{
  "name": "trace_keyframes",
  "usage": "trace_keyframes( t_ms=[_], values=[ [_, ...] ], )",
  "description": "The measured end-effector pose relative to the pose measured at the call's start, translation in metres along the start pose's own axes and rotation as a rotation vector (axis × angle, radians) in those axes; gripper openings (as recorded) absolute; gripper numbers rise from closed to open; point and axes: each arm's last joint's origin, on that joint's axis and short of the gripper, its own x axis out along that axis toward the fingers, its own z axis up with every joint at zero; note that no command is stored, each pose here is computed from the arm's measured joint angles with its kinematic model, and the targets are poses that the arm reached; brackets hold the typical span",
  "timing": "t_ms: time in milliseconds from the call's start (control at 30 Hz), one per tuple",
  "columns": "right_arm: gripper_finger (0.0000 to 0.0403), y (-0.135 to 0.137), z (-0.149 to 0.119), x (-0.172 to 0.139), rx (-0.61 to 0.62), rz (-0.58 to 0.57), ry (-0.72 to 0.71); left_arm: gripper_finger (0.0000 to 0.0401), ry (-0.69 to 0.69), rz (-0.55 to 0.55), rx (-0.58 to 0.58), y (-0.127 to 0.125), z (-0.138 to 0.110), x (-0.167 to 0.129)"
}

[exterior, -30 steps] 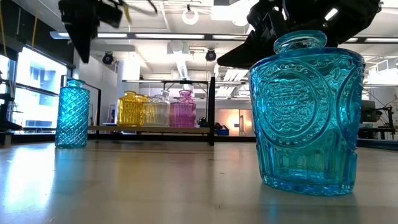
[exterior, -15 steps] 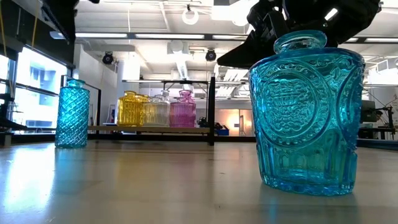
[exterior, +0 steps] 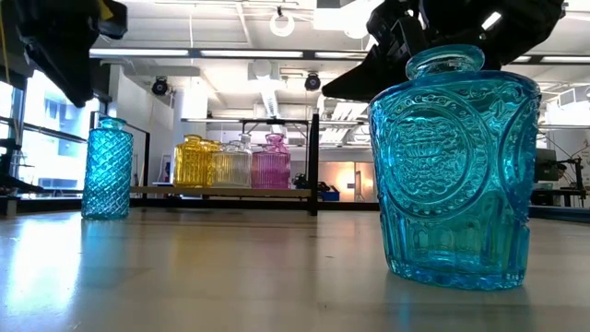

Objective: Sort vases onto shelf
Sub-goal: Put the left blue vase on the shelf

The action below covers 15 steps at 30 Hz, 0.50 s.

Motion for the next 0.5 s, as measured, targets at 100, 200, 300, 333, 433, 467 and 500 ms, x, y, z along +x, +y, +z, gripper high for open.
trace_keyframes(
  t_ms=[100,200,300,333,433,467,500],
  values=[
    [0.0000,0.003,0.001,0.000,-0.003,0.011,-0.005,0.0194,-0.052,0.028,-0.009,0.000,-0.001,0.003],
    [0.0000,0.007,0.001,0.000,-0.013,0.023,-0.006,0.0199,-0.112,0.007,0.023,-0.005,-0.001,0.009],
    [0.0000,0.009,0.001,0.000,-0.016,0.032,-0.010,0.0202,-0.110,0.022,0.060,-0.007,-0.002,0.016],
    [0.0000,0.010,0.002,0.000,-0.017,0.034,-0.010,0.0203,-0.110,0.039,0.069,-0.008,-0.003,0.018],
    [0.0000,0.012,0.002,0.000,-0.018,0.040,-0.015,0.0207,-0.129,0.077,0.082,-0.007,-0.004,0.023],
    [0.0000,0.012,0.002,0.000,-0.019,0.040,-0.015,0.0209,-0.136,0.087,0.081,-0.007,-0.004,0.024],
    [0.0000,0.013,0.002,0.000,-0.019,0.039,-0.015,0.0210,-0.143,0.094,0.082,-0.007,-0.005,0.025]
  ],
)
